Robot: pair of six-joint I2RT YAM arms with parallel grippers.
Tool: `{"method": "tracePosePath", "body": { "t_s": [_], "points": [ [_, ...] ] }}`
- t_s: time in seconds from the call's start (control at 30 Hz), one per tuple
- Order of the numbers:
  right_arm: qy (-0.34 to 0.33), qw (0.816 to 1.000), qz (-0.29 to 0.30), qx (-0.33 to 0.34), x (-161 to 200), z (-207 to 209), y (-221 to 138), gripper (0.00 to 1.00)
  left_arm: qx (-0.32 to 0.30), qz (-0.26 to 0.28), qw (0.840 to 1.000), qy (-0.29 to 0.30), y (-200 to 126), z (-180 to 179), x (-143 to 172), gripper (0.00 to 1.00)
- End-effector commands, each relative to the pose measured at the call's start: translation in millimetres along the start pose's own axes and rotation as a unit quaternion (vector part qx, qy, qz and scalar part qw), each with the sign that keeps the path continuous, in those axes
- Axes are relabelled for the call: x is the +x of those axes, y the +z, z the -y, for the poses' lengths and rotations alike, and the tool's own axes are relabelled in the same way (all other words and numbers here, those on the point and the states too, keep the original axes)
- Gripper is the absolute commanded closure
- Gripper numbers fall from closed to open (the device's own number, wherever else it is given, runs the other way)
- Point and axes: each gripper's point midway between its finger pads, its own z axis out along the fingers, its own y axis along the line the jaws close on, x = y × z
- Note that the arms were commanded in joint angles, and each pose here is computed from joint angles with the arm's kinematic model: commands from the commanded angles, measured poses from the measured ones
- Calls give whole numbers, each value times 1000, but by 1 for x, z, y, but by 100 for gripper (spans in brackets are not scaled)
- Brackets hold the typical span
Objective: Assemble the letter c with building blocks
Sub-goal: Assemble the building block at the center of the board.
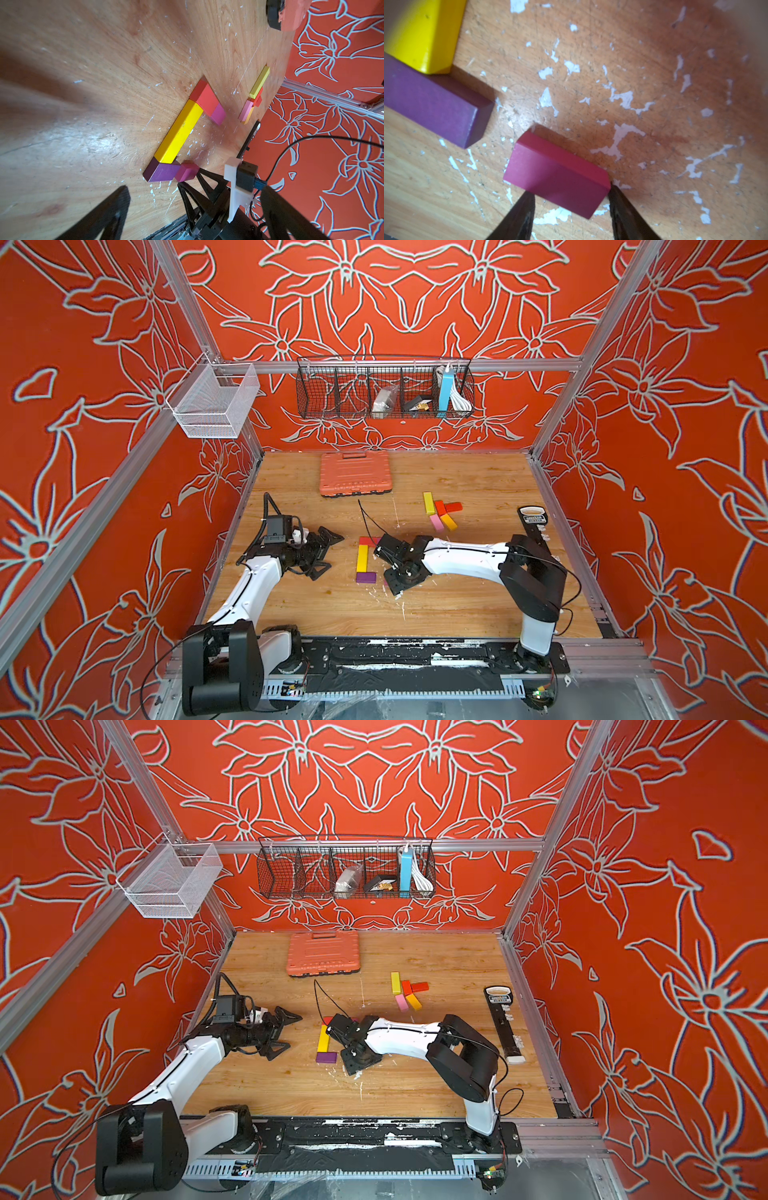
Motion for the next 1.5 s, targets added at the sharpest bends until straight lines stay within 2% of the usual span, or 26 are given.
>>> {"method": "tracePosePath", "body": {
  "t_s": [0.0,1.47],
  "points": [
    [4,1000,-1,9,-2,-3,3,42,4,-6,1000,6,1,-3,3,2],
    [-15,1000,7,-8,-16,-20,5,44,4,-8,1000,4,3,-5,2,1]
  ]
}}
